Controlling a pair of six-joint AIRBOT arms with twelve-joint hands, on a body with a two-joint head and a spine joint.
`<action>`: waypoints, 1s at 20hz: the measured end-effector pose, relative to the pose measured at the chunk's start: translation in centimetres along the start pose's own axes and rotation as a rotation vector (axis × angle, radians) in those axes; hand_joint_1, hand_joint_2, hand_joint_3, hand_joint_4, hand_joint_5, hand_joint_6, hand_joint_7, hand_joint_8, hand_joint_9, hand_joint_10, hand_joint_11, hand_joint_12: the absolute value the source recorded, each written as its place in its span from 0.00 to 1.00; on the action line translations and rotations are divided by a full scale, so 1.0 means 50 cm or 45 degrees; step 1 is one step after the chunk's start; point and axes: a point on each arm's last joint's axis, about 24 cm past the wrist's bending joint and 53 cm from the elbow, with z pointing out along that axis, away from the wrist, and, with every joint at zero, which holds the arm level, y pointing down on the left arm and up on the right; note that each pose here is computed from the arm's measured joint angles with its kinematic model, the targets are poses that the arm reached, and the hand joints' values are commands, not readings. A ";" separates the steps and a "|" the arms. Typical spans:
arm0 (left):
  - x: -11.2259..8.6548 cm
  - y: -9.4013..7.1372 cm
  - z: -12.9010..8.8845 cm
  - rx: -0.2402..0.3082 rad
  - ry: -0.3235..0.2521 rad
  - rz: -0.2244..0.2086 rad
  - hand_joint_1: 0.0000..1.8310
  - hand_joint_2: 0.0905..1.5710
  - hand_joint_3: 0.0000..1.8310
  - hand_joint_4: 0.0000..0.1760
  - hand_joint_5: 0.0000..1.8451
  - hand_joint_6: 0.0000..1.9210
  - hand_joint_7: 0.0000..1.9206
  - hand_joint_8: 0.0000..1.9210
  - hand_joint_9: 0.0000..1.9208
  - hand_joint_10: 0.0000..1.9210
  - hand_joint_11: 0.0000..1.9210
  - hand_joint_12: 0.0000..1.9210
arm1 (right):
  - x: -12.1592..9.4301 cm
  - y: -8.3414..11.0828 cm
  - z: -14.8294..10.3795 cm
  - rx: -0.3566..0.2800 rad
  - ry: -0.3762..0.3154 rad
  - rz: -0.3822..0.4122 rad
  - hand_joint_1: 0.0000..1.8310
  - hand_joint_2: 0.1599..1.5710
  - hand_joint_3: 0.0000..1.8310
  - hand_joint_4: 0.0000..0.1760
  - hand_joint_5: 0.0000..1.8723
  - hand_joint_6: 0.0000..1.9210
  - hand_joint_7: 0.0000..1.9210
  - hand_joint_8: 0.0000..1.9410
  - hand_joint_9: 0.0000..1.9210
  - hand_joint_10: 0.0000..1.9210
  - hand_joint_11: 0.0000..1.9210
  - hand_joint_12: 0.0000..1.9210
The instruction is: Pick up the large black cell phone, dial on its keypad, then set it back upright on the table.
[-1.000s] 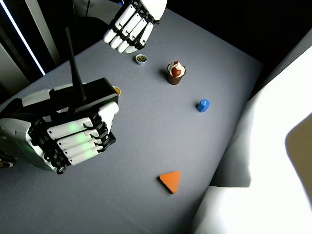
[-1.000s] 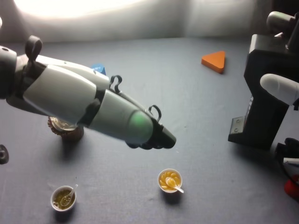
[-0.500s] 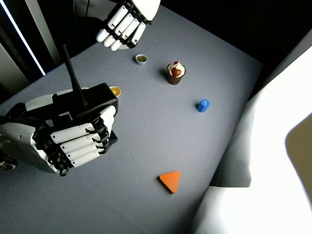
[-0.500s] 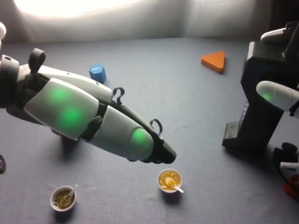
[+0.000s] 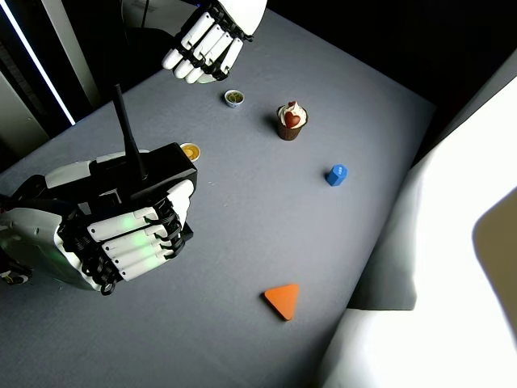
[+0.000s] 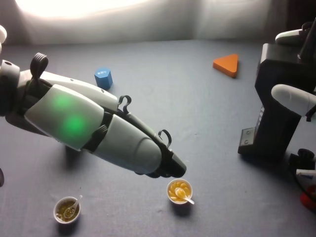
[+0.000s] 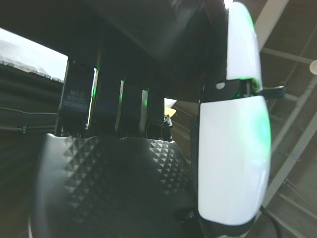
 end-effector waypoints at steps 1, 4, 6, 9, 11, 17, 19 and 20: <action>0.003 0.001 0.002 -0.005 0.002 -0.004 0.05 0.79 0.00 0.00 0.20 0.01 0.17 0.00 0.16 0.00 0.00 0.45 | 0.000 0.000 0.000 0.000 0.000 0.000 0.82 0.68 0.00 0.00 0.49 0.37 0.45 0.58 0.48 0.62 0.49 0.79; 0.010 0.000 0.004 -0.006 0.015 -0.011 0.03 0.80 0.00 0.00 0.19 0.00 0.16 0.00 0.15 0.00 0.00 0.44 | 0.000 0.000 0.000 0.000 0.001 0.000 0.81 0.67 0.00 0.00 0.51 0.34 0.45 0.57 0.50 0.58 0.50 0.78; 0.009 0.001 0.004 -0.009 0.014 -0.008 0.04 0.79 0.00 0.00 0.20 0.00 0.17 0.00 0.17 0.00 0.00 0.46 | 0.000 0.000 0.000 0.000 0.001 0.000 0.82 0.67 0.00 0.00 0.51 0.35 0.45 0.56 0.49 0.59 0.51 0.77; 0.009 0.001 0.004 -0.009 0.014 -0.009 0.03 0.80 0.00 0.00 0.19 0.00 0.16 0.00 0.16 0.00 0.00 0.47 | 0.000 0.000 0.000 0.000 0.001 0.001 0.82 0.67 0.00 0.00 0.48 0.36 0.46 0.55 0.49 0.60 0.51 0.77; 0.010 0.000 0.004 -0.007 0.014 -0.009 0.02 0.80 0.00 0.01 0.18 0.00 0.15 0.00 0.15 0.00 0.00 0.43 | 0.000 0.000 0.000 0.000 0.001 0.000 0.80 0.68 0.00 0.00 0.48 0.39 0.46 0.56 0.48 0.64 0.50 0.77; 0.016 0.001 0.005 -0.010 0.023 -0.007 0.03 0.79 0.00 0.00 0.20 0.00 0.17 0.00 0.16 0.00 0.00 0.45 | 0.003 0.000 -0.006 -0.001 0.003 0.008 0.75 0.68 0.00 0.00 0.47 0.47 0.47 0.58 0.51 0.62 0.52 0.58; 0.016 0.001 0.005 -0.011 0.022 -0.006 0.01 0.79 0.00 0.00 0.19 0.00 0.16 0.00 0.16 0.00 0.00 0.45 | 0.003 -0.001 -0.006 0.001 0.003 0.007 0.75 0.70 0.00 0.00 0.46 0.53 0.44 0.60 0.48 0.65 0.46 0.58; 0.016 0.001 0.005 -0.010 0.022 -0.006 0.01 0.79 0.00 0.00 0.18 0.00 0.16 0.00 0.16 0.00 0.00 0.45 | 0.004 -0.001 -0.006 0.002 0.005 0.009 0.74 0.71 0.00 0.00 0.45 0.59 0.42 0.62 0.45 0.68 0.41 0.59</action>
